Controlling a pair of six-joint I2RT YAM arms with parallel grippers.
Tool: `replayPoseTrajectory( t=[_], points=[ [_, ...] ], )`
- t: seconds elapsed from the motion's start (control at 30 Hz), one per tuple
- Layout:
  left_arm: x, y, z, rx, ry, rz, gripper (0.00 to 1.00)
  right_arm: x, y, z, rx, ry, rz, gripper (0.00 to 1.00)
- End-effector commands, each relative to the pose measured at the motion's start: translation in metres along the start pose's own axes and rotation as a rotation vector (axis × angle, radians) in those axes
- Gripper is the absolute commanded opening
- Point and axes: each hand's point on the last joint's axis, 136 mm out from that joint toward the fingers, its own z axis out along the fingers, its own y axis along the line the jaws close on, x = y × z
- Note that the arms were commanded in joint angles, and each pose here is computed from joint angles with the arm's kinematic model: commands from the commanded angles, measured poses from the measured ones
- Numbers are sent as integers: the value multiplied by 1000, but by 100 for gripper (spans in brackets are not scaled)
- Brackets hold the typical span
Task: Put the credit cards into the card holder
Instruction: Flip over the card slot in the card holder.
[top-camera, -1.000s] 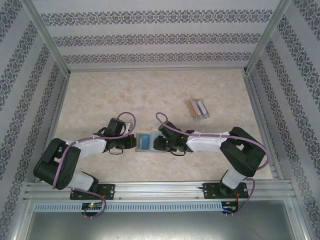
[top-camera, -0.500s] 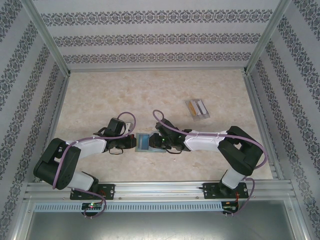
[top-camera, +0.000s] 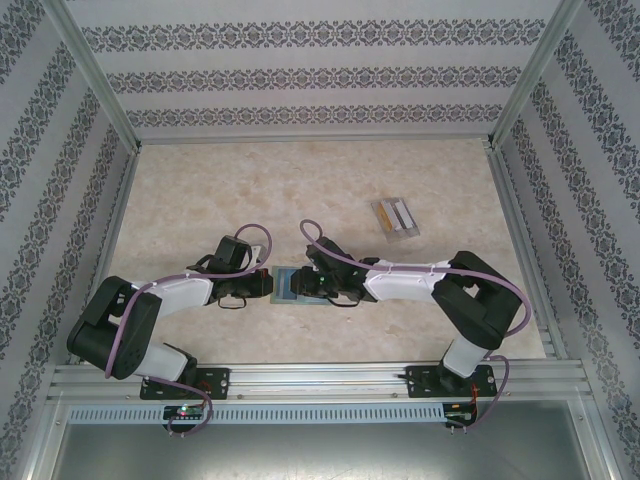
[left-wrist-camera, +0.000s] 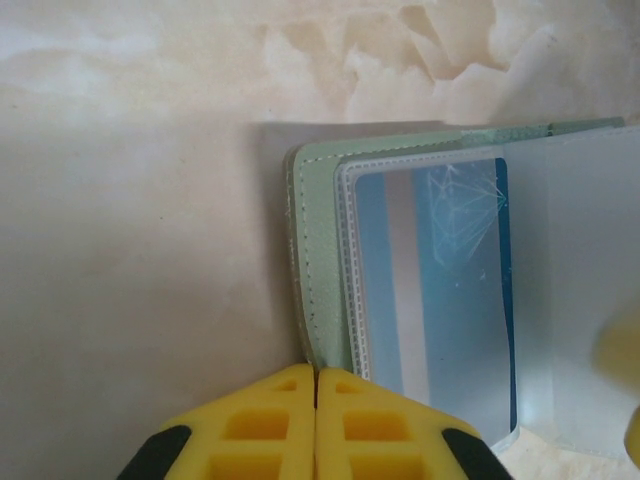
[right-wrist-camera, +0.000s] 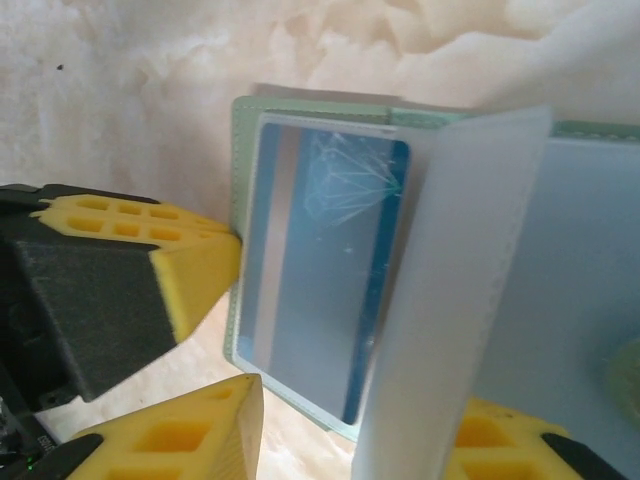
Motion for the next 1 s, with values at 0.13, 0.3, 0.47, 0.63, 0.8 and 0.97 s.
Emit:
replayPoseTrajectory(
  t=[0.13,0.3,0.47,0.63,0.8,0.97],
  points=[
    [0,19,-14,-112,-82,-15,27,-2,16,6,-49,-7,-57,39],
    [-3,19,-22,-116,-119,-8,35,-3,20,6,-70,-22,-54,39],
    [-4,24,-25,-146,-133,-15,36,-2,26,9,-106,-10,-67,42],
    [-3,34,-30,-187,-168,-41,42,-4,30,16,-143,-12,-75,48],
    [-6,35,-36,-197,-207,-41,44,-17,45,-1,-193,-59,-127,48],
    [-9,36,-43,-208,-240,-33,48,-37,39,-34,-158,-98,-200,54]
  ],
)
